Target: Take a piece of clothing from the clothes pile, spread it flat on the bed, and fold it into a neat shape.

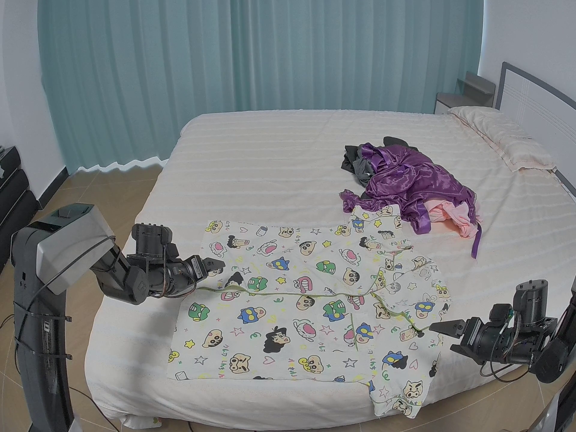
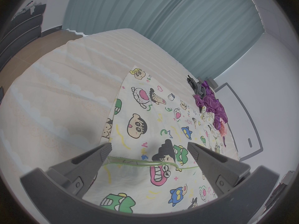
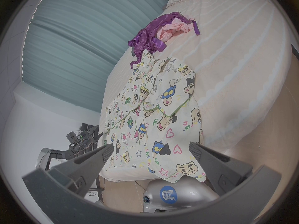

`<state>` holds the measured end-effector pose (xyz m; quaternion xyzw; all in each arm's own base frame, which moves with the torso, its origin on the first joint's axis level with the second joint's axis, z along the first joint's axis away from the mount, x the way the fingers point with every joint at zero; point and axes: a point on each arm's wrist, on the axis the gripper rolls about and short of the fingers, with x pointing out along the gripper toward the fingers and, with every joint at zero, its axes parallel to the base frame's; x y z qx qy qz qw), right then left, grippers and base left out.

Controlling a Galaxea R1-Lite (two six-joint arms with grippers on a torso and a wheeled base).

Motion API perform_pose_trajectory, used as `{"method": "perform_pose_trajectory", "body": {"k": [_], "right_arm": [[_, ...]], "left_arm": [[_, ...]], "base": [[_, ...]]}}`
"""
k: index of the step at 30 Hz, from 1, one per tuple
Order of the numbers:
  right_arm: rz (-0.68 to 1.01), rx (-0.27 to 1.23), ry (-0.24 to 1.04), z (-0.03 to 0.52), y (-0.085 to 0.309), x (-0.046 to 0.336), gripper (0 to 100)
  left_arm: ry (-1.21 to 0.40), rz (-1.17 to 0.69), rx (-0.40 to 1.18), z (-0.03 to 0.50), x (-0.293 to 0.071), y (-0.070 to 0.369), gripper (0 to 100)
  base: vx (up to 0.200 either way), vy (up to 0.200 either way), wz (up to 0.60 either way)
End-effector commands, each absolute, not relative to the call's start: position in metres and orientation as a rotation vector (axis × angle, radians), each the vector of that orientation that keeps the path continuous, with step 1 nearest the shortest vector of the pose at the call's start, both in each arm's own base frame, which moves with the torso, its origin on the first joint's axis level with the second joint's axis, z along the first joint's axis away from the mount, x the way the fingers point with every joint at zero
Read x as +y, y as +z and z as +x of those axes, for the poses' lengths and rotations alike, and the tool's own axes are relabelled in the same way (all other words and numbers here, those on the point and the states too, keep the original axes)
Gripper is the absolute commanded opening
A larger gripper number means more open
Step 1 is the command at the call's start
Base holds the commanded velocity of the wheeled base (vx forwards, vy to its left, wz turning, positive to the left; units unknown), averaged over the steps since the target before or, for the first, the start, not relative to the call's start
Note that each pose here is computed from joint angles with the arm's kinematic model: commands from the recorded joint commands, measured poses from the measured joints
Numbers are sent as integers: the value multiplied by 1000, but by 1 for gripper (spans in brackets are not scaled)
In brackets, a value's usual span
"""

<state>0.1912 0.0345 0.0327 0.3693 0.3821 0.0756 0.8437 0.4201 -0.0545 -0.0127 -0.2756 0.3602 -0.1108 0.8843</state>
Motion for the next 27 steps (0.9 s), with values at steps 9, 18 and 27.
{"method": "perform_pose_trajectory", "body": {"k": [9, 18, 27], "right_arm": [[780, 825, 153, 187, 30, 34, 100], [780, 823, 153, 187, 31, 34, 100], [780, 824, 156, 187, 31, 34, 100]], "left_arm": [[-192, -563, 749, 430, -54, -29, 100], [-180, -563, 757, 430, -52, -30, 100], [-178, -564, 761, 430, -51, -31, 0]], "base": [[0, 0, 0], [0, 0, 0], [0, 0, 0]]}}
